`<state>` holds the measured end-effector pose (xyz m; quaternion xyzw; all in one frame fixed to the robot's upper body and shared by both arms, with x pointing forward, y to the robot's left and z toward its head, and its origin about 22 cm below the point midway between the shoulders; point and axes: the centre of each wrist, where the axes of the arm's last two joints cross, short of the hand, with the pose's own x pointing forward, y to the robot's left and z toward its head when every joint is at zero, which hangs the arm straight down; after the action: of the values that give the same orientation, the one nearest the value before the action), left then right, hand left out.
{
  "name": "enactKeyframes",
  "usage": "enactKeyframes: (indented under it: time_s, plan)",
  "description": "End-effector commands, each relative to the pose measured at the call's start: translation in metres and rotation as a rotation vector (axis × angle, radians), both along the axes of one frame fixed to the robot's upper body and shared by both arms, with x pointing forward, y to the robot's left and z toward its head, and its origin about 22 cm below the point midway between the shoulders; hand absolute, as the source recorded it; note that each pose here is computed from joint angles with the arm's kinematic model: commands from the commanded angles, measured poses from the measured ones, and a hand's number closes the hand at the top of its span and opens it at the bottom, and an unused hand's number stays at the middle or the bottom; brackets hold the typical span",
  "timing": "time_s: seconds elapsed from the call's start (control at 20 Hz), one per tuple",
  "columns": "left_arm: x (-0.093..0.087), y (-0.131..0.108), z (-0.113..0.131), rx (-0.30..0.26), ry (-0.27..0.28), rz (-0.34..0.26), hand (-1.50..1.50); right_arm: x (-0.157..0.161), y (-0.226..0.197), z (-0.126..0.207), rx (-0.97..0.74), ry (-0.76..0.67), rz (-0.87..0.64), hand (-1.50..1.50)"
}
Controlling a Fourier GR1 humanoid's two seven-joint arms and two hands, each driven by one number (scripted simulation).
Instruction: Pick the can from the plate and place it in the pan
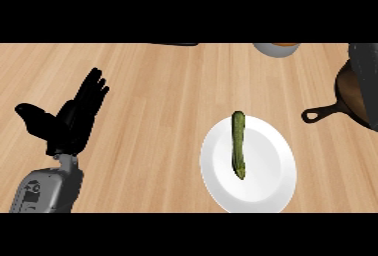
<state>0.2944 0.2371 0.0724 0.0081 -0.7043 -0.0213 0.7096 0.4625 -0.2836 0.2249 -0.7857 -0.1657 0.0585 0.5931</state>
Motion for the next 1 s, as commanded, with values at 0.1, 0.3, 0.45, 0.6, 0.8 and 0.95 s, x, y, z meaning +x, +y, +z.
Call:
enactKeyframes:
  time_s: [0.1,0.3,0.45,0.6,0.8,0.95]
  plan:
    - [-0.001,0.01,-0.004,-0.006,0.0,0.027,0.0,-0.003,-0.03,-0.01,0.01,-0.15,-0.178,1.5]
    - [-0.001,0.018,-0.007,0.007,0.028,0.046,0.0,-0.01,-0.04,-0.042,-0.001,-0.195,-0.166,1.5]
    - [-0.008,0.027,-0.007,-0.013,0.029,0.081,0.0,-0.027,-0.078,-0.07,0.004,-0.238,-0.17,1.5]
    - [-0.005,0.03,-0.011,-0.013,0.02,0.083,0.0,-0.03,-0.085,-0.083,0.027,-0.214,-0.139,1.5]
    - [-0.007,0.024,0.006,-0.011,0.009,0.045,0.0,-0.04,-0.103,-0.106,0.07,-0.243,-0.106,1.5]
    - [-0.016,0.017,-0.017,-0.011,0.024,0.062,0.0,-0.057,-0.126,-0.127,0.087,-0.232,-0.079,1.5]
